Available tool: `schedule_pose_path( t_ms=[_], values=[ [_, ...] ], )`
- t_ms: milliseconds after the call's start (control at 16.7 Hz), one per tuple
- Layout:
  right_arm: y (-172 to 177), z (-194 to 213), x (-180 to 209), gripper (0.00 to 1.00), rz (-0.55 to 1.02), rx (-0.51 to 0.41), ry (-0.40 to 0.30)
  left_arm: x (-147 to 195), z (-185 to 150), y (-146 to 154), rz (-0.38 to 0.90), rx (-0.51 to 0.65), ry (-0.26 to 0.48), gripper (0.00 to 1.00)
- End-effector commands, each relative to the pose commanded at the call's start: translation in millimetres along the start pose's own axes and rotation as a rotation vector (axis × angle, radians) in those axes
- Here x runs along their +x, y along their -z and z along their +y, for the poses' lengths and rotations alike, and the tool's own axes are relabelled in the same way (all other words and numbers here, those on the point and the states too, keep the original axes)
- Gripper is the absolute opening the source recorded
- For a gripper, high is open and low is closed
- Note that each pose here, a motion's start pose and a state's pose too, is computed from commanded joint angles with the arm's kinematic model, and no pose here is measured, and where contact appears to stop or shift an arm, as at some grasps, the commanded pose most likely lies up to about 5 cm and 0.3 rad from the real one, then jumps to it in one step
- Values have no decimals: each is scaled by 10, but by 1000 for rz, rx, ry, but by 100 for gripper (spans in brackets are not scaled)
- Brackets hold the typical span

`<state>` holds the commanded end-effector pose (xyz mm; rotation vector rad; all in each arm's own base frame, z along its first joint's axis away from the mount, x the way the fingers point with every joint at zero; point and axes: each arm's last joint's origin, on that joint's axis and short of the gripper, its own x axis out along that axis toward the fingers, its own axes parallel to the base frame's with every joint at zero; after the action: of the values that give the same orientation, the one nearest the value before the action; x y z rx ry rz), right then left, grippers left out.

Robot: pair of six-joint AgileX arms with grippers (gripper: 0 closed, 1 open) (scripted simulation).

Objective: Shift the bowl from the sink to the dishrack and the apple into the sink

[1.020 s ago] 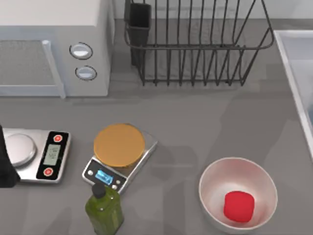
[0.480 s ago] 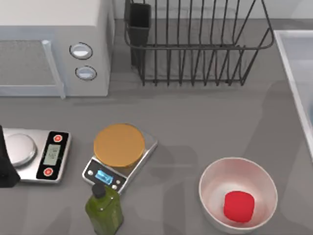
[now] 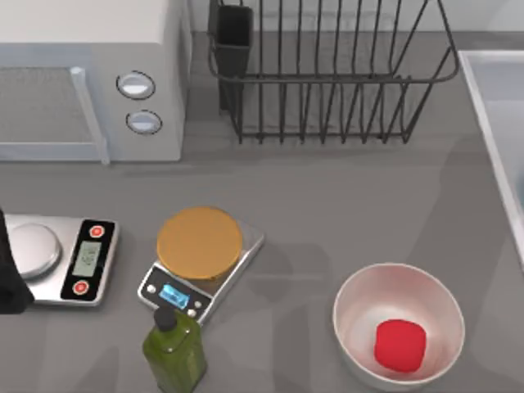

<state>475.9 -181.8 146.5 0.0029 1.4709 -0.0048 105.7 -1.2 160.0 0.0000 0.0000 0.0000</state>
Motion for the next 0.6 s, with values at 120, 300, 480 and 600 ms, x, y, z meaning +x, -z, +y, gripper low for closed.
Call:
schedule_pose_path(
  t_ms=[120, 300, 480, 600],
  values=[
    [-5, -16, 143, 100, 3, 4, -1, 0, 0, 0, 0, 0, 0, 100],
    [-20, -30, 510, 100, -2, 5, 1, 0, 0, 0, 0, 0, 0, 100],
    [-3, -29, 880, 100, -3, 5, 1, 0, 0, 0, 0, 0, 0, 100],
    [10, -26, 985, 100, 0, 5, 0, 0, 0, 0, 0, 0, 0, 100]
  ],
)
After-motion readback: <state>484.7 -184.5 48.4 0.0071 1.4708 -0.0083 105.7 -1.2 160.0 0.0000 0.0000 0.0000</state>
